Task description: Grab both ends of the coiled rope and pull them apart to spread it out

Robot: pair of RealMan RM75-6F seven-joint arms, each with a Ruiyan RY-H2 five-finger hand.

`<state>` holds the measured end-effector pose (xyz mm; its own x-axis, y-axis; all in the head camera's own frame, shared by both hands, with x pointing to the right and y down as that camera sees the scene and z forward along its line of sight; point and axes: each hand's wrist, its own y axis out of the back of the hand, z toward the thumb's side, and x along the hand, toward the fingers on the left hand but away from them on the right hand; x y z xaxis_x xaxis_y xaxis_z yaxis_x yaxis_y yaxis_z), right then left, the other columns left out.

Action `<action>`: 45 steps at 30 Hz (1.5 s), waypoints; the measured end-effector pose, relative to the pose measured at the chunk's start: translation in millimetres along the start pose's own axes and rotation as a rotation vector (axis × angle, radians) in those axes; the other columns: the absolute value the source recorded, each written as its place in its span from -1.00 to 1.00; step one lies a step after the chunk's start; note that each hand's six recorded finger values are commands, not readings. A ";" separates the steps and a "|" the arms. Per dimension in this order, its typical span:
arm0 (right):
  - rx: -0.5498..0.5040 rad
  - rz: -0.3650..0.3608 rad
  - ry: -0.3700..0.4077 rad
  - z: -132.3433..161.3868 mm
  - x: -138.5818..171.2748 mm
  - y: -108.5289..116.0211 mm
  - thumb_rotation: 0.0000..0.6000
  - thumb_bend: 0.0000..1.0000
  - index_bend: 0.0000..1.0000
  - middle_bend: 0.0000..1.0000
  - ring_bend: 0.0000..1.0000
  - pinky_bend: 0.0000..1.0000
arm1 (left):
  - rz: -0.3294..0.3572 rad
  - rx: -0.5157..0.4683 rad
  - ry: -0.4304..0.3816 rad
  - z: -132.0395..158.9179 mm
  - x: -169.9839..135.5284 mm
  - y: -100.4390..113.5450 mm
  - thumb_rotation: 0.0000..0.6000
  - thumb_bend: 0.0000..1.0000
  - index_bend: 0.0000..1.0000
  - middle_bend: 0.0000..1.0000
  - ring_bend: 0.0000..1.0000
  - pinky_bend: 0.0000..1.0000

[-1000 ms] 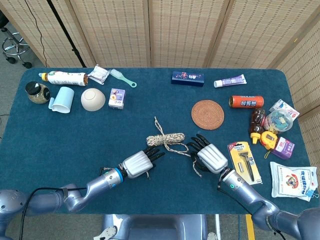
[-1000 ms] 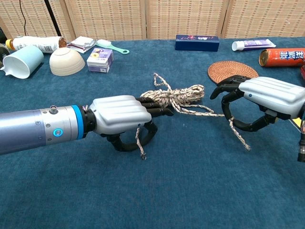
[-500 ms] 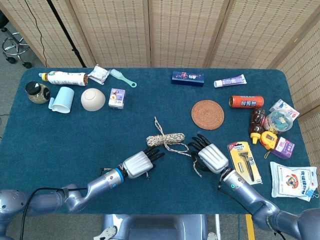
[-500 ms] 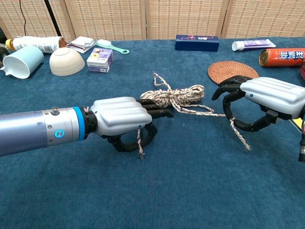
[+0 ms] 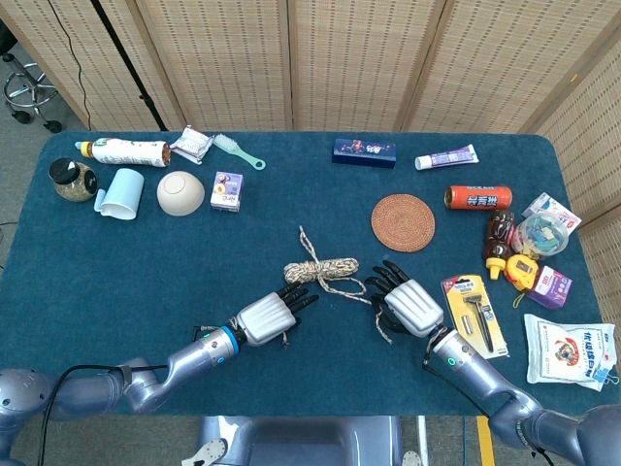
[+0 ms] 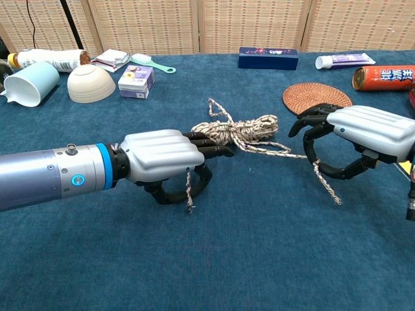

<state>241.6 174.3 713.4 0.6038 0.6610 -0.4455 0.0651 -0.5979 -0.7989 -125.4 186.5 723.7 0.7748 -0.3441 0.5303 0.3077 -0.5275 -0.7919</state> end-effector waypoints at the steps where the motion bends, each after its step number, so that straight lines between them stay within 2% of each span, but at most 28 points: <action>1: -0.001 0.000 0.000 0.0 0.0 0.0 1.00 0.06 0.25 -0.55 -0.79 -1.00 | 0.002 -0.003 0.002 -0.6 -0.5 0.3 1.00 -0.06 0.20 -1.00 -1.00 -1.00; 14: -0.010 -0.014 -0.002 0.8 1.2 4.9 1.00 0.06 0.28 -0.53 -0.79 -1.00 | 0.047 -0.073 0.042 -13.4 -14.7 8.4 1.00 -0.04 0.25 -1.00 -1.00 -1.00; 23: -0.013 -0.050 0.010 6.7 -0.7 15.8 1.00 0.07 0.30 -0.51 -0.78 -1.00 | 0.101 -0.123 0.081 -29.7 -36.6 19.0 1.00 -0.02 0.27 -1.00 -1.00 -1.00; 31: 0.000 -0.088 0.023 12.0 -2.9 30.3 1.00 0.07 0.31 -0.51 -0.78 -1.00 | 0.153 -0.149 0.140 -54.1 -61.1 30.5 1.00 -0.02 0.29 -1.00 -1.00 -1.00; 45: 0.034 -0.140 -0.018 1.3 -1.6 57.6 1.00 0.07 0.31 -0.51 -0.78 -1.00 | 0.233 -0.196 0.275 -103.0 -112.9 41.1 1.00 -0.02 0.29 -1.00 -1.00 -1.00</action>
<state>243.4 139.3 667.6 0.5761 0.7453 -0.3356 0.1206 -0.4837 -0.8669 -257.2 123.6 662.4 0.6265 -0.6527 0.4259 0.0096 -0.5399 -0.8417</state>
